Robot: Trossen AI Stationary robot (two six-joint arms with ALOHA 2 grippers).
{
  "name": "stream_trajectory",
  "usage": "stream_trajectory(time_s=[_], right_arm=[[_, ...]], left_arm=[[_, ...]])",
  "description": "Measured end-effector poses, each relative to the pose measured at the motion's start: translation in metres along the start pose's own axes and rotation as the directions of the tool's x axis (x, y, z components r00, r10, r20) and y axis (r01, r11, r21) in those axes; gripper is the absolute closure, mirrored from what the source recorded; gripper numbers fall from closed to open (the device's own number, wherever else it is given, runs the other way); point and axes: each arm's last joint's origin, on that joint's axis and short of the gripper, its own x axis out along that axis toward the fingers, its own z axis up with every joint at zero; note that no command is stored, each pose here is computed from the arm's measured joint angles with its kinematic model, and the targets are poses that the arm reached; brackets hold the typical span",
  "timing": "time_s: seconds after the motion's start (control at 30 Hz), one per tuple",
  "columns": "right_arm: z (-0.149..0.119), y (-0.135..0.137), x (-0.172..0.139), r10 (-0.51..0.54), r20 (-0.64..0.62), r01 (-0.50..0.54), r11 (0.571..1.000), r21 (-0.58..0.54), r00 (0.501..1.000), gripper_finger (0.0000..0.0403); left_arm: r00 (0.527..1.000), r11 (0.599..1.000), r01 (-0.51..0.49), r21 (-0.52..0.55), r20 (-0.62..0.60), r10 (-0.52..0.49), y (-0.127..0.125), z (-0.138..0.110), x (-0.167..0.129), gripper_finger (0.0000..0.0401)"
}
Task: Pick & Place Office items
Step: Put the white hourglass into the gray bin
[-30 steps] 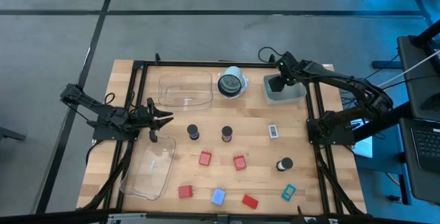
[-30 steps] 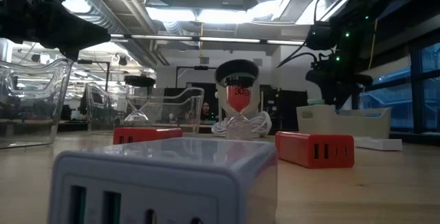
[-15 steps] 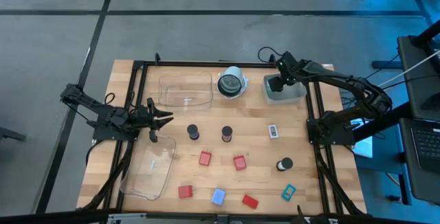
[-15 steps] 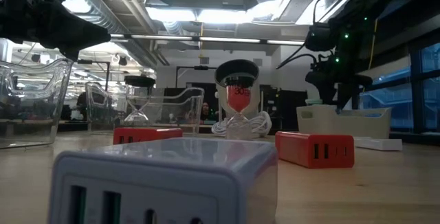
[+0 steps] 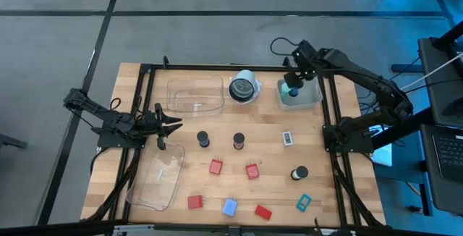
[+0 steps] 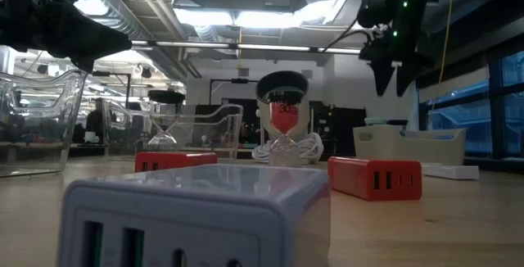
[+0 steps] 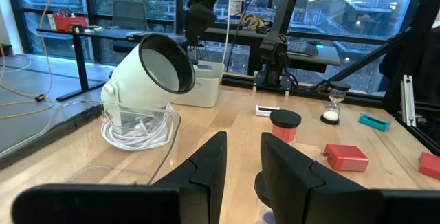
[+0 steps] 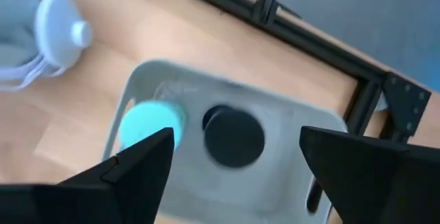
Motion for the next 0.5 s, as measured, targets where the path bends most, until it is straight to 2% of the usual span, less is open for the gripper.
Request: stream_trajectory(time_s=[0.23,0.5], right_arm=[[-0.038,0.033,-0.030,0.049,-0.059,-0.056,0.990,-0.131,0.997,0.0099],[-0.082,0.073,-0.064,0.164,-0.032,-0.167,0.970,-0.179,0.986,0.0101]], left_arm=[[1.000,1.000,0.000,0.000,0.000,0.000,0.000,0.000,0.000,0.0315],[1.000,1.000,0.001,0.000,0.000,-0.001,0.000,0.000,0.000,0.0315]])
